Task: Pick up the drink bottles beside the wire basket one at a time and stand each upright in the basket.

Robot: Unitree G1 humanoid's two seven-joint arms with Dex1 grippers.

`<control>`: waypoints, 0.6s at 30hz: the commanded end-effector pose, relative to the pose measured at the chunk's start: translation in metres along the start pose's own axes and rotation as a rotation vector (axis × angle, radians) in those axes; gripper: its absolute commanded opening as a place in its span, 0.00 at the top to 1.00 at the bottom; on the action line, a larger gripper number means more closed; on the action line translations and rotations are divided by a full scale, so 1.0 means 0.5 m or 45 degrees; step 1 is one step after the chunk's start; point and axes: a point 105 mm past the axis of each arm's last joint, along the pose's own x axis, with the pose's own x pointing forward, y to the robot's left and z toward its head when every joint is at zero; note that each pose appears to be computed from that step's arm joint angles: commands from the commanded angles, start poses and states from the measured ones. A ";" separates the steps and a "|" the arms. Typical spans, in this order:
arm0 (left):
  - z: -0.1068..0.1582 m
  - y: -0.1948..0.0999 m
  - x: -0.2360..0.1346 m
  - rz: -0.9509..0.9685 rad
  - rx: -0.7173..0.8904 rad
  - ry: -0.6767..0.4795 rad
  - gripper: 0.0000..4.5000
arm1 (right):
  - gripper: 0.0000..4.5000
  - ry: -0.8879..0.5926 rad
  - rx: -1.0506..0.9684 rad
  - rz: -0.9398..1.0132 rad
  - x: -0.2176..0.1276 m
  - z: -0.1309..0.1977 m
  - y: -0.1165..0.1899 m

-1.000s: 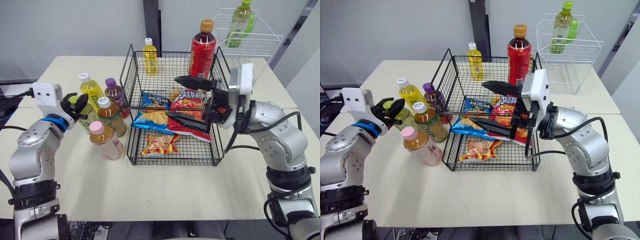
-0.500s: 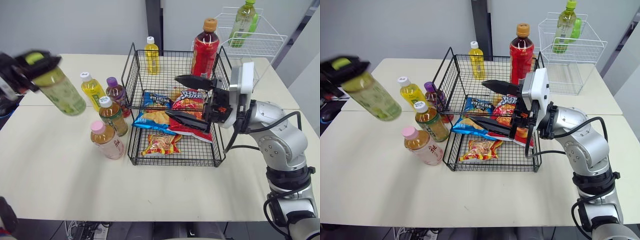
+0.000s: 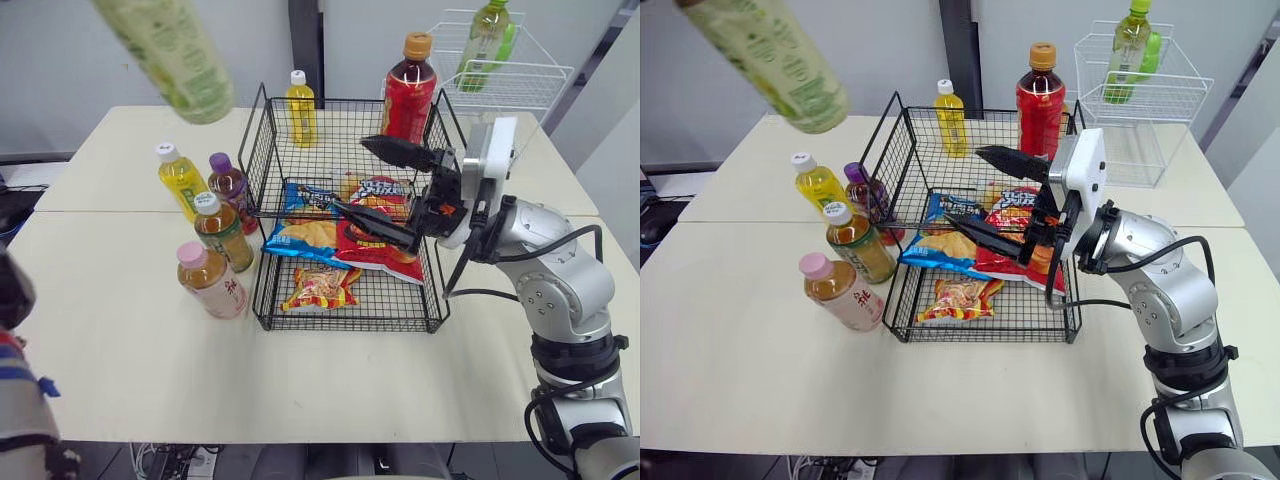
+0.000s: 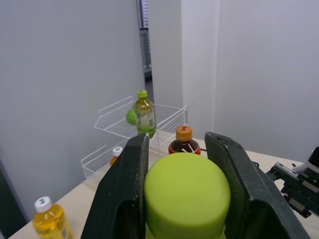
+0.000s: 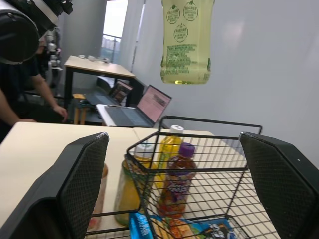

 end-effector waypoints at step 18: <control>-0.095 0.018 0.249 -0.017 0.184 0.020 0.69 | 0.00 -0.047 -0.244 -0.401 -0.037 0.058 -0.026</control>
